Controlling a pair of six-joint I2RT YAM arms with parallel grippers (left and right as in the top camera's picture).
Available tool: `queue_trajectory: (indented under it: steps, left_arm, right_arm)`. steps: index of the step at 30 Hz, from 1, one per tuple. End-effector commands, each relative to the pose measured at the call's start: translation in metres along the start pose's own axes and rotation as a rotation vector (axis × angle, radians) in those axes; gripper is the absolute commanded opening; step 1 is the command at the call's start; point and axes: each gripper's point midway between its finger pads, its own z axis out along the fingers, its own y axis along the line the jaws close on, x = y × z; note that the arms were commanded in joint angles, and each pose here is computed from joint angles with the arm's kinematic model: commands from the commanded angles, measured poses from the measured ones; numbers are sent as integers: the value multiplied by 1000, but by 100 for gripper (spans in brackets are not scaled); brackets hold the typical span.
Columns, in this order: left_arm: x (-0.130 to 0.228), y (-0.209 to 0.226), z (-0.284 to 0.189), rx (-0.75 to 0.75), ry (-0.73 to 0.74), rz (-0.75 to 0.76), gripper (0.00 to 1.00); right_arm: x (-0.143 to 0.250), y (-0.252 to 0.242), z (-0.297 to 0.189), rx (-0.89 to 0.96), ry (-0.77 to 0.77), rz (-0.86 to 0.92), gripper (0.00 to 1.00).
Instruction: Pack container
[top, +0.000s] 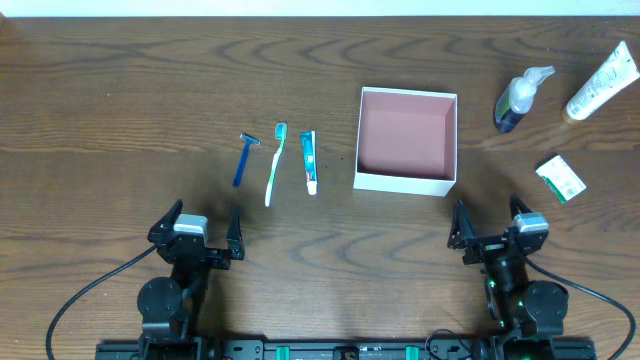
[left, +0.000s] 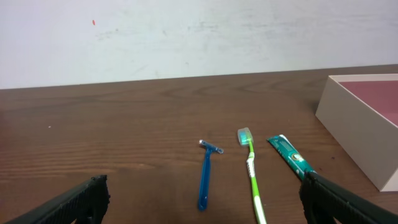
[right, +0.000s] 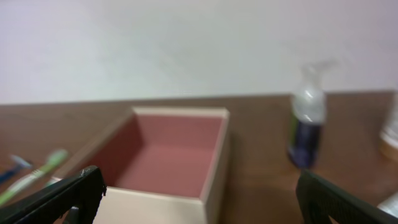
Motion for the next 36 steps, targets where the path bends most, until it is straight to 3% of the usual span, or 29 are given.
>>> queue_trajectory:
  steps: [1,7,12,15,18,22,27,32,36]
  left_arm:
    - [16,0,2,2,35,-7,98]
    - [16,0,2,2,35,-7,98]
    - [16,0,2,2,35,-7,98]
    - [16,0,2,2,35,-7,98]
    - [16,0,2,2,35,-7,98]
    - [16,0,2,2,35,-7,98]
    - [16,0,2,2,35,-7,98]
    - [16,0,2,2,35,-7,98]
    - [16,0,2,2,35,-7,98]
  right_arm:
    - [-21,22,-3,-126,-78,3,99]
    - [-126,37,-29,-114,-396,-184,99]
    - [-187,27,-25,34,-353,-318,99]
    - [-216,6,-1,168,-223,-351,99]
    - [-222,-28,39,314,51,-332,99]
    - [-214,-34,102,210,461,-231,99]
    - [-196,-11,147,18,744,-85,99]
    - [-167,-24,184,12,833,-53,99]
    - [-170,-89,202,279,764,37,99]
